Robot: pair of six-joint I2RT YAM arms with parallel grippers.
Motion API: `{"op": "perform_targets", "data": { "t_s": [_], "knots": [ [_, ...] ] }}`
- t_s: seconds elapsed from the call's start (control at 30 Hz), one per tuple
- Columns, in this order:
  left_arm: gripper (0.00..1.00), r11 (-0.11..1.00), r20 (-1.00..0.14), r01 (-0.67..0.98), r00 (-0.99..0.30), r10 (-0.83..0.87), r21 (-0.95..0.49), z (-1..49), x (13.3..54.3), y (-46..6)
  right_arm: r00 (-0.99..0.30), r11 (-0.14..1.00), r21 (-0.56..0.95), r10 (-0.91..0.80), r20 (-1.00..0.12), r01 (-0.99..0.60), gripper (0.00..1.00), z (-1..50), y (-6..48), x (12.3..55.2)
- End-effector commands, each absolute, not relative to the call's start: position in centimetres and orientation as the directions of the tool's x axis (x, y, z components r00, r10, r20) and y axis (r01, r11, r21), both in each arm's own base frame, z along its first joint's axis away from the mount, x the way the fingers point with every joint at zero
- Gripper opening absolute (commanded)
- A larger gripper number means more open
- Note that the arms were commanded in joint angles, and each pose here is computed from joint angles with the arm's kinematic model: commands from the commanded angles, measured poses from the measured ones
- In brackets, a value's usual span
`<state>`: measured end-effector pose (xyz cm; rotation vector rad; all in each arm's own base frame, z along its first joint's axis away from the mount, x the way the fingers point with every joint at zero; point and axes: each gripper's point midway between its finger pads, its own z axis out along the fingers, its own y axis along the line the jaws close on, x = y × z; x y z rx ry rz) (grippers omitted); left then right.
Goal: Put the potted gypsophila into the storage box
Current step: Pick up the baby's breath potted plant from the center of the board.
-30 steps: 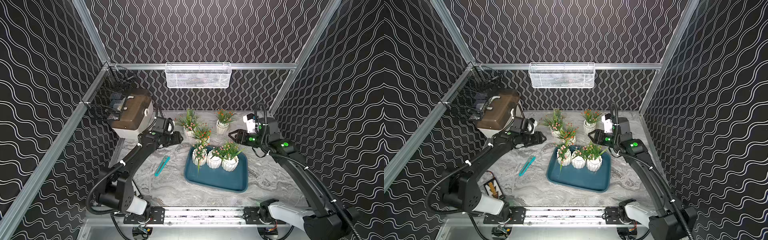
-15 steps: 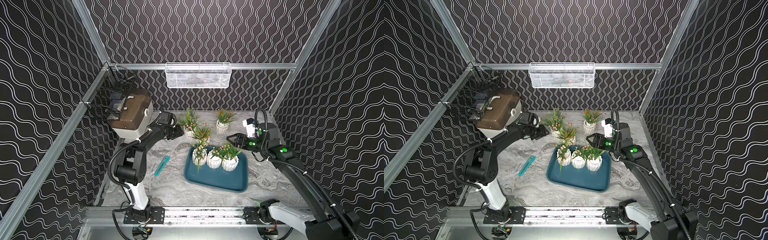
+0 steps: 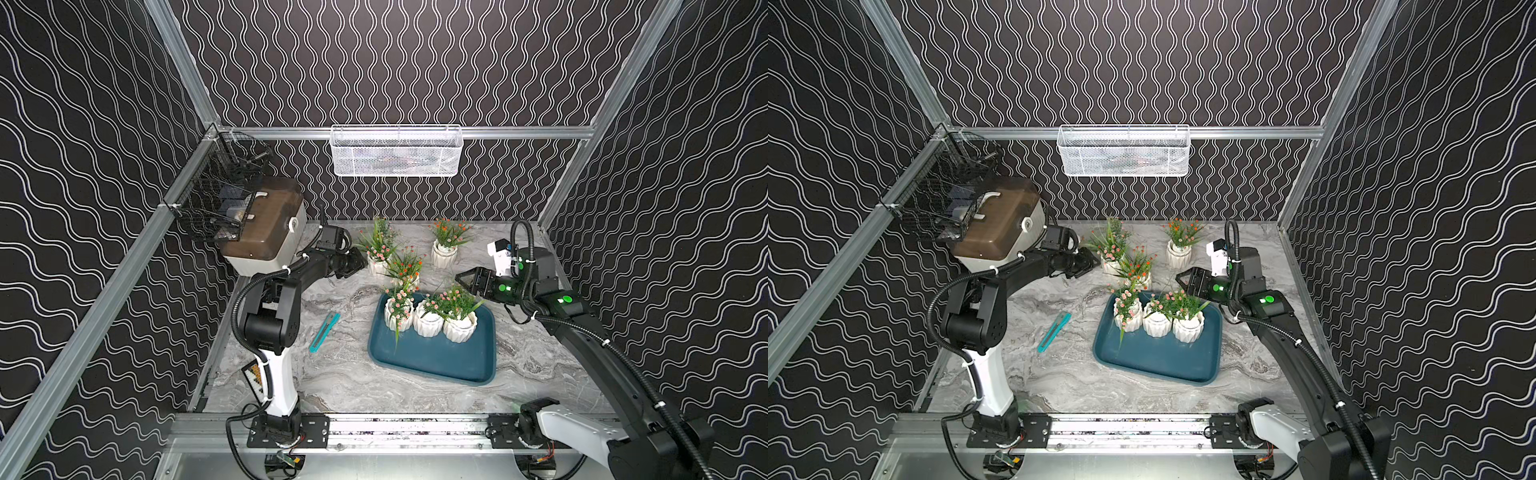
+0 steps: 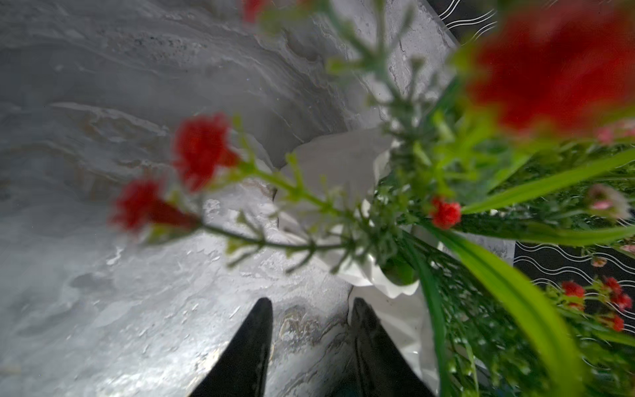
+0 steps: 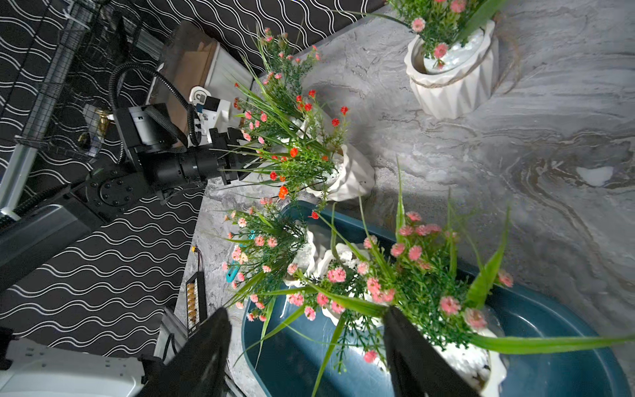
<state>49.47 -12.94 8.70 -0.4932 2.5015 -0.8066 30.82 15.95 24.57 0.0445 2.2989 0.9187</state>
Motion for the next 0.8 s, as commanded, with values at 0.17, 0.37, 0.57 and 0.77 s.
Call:
{"op": "perform_targets", "data": {
  "t_s": [0.17,0.37,0.57,0.77],
  "knots": [
    [0.45,0.725,-0.335,-0.153,-0.810,-0.481,-0.671,9.5,51.8,-13.8,-0.804,0.736,0.646,0.252,-0.539,-0.203,0.71,24.5,16.4,30.9],
    [0.45,0.708,-0.335,-0.154,-0.799,-0.500,-0.689,9.9,52.5,-14.0,-0.804,0.737,0.646,0.253,-0.538,-0.201,0.71,24.5,16.3,31.0],
    [0.45,0.702,-0.345,-0.136,-0.796,-0.498,-0.699,10.6,53.1,-14.2,-0.803,0.740,0.642,0.252,-0.540,-0.200,0.71,24.4,16.3,31.0],
    [0.45,0.741,-0.343,-0.152,-0.814,-0.469,-0.654,9.9,53.5,-13.9,-0.806,0.738,0.644,0.250,-0.536,-0.199,0.71,24.3,16.3,31.1]
  ]
}}
